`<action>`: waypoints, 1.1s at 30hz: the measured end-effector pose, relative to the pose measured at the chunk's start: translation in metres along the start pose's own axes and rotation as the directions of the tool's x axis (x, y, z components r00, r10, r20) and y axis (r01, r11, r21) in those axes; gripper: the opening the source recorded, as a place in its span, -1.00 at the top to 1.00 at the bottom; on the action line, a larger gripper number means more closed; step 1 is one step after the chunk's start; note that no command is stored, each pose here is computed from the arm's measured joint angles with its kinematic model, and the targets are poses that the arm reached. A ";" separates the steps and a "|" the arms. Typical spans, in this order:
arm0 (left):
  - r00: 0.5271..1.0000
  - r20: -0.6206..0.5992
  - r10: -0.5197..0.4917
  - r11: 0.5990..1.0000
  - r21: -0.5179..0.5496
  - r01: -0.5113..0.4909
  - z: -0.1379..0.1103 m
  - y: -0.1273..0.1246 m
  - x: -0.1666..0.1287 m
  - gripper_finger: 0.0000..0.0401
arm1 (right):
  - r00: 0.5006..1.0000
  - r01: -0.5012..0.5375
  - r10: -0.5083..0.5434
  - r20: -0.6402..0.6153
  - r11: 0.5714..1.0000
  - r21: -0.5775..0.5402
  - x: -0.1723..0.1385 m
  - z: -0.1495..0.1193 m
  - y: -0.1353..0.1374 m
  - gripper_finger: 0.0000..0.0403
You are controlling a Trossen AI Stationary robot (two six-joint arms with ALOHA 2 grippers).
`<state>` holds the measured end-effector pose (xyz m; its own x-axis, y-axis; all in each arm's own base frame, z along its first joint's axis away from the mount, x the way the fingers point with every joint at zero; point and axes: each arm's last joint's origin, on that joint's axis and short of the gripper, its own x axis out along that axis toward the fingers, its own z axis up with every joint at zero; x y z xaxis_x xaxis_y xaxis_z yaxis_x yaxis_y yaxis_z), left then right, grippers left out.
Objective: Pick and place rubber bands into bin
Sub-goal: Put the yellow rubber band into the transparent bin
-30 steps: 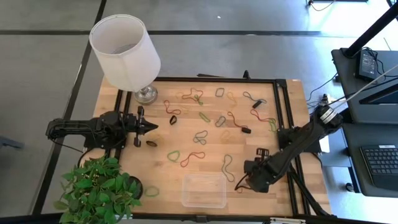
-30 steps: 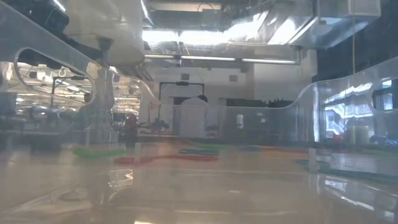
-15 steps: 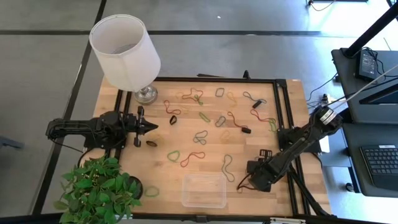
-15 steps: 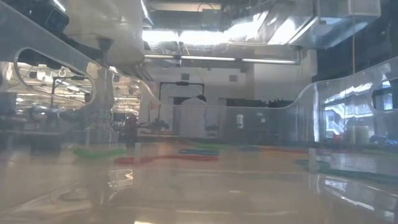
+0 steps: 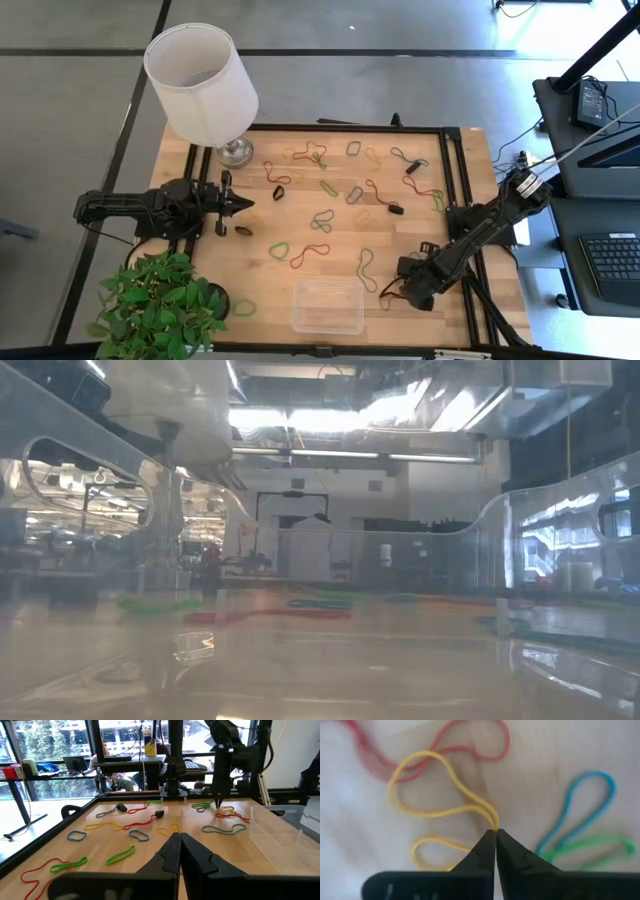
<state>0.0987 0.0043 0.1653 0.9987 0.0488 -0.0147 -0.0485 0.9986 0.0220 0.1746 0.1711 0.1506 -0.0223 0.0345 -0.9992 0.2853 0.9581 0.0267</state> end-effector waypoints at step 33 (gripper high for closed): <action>1.000 0.000 0.000 1.000 0.000 0.000 0.000 0.000 0.000 0.97 | 0.921 -0.062 0.145 0.361 0.971 -0.232 -0.178 0.114 0.085 1.00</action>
<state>0.0987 0.0043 0.1653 0.9987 0.0492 -0.0148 -0.0489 0.9986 0.0220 0.3119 0.2145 0.3270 0.3663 0.0680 -0.9280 0.0559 0.9939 0.0949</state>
